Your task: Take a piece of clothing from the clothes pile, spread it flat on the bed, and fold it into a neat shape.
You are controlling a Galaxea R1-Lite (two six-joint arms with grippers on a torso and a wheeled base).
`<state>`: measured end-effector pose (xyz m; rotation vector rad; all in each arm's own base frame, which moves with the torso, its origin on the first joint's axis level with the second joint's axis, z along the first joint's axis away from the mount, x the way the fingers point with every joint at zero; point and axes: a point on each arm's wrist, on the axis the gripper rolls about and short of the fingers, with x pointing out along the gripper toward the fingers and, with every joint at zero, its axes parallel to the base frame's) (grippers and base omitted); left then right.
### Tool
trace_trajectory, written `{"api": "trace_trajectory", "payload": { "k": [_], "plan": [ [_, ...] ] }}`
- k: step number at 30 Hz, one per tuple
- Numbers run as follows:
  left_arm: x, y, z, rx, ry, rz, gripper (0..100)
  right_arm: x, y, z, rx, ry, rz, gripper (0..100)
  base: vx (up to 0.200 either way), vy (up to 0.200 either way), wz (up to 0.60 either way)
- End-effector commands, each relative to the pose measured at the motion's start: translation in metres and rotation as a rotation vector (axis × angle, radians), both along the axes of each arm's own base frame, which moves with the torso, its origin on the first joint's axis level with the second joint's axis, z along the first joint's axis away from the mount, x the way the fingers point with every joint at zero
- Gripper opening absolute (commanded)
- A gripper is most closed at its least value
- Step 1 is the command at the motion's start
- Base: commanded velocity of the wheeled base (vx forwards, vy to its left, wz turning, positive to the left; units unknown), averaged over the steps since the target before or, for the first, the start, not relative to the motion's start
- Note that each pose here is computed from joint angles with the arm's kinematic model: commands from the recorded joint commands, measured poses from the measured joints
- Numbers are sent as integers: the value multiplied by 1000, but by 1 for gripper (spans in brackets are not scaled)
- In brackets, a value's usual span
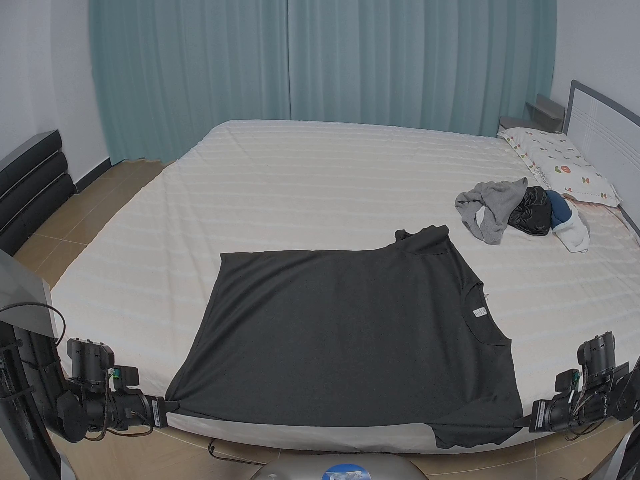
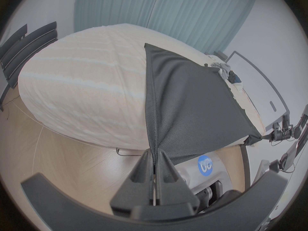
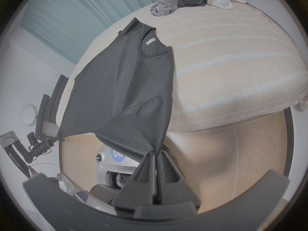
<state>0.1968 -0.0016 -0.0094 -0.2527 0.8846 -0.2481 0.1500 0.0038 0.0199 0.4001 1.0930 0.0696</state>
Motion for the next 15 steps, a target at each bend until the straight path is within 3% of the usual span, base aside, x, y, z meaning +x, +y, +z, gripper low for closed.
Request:
{"api": "trace_trajectory", "payload": {
  "k": [1,15],
  "plan": [
    [-7,1,6,21,4,-21,0,-8,0,2,-26,7,8,0,0,0,0],
    [-17,4,10,63,39,-60,0,-28,0,11,-78,42,75,0,0,0,0]
  ]
}}
